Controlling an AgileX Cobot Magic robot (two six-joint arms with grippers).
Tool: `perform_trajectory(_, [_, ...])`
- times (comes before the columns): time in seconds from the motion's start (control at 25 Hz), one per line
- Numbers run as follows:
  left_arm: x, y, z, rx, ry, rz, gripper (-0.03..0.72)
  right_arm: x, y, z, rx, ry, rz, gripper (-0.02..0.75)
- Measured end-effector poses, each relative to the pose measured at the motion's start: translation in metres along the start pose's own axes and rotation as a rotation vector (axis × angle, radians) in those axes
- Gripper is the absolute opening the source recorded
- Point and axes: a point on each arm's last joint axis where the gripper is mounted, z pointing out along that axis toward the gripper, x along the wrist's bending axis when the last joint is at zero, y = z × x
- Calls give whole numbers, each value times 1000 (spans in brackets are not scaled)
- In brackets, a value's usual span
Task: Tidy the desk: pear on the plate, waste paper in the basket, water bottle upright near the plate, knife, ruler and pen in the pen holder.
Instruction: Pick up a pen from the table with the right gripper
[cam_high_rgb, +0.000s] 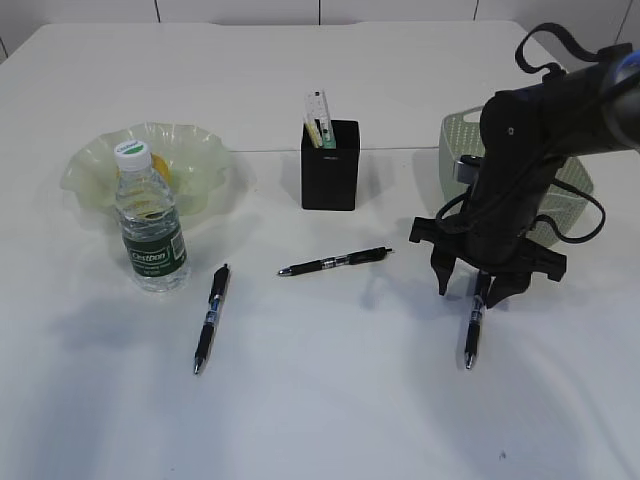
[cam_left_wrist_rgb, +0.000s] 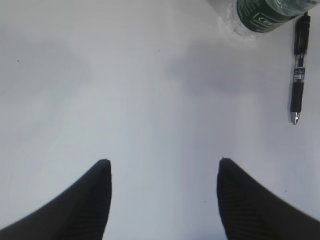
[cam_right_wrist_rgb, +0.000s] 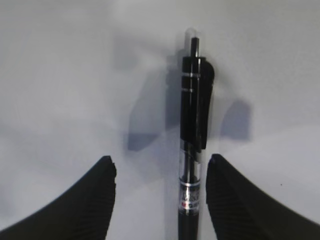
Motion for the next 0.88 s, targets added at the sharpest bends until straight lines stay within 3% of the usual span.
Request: perform_trajectory(0.88, [0,0,0,0,0,0,467,0,-1,20,30,-24,26,433])
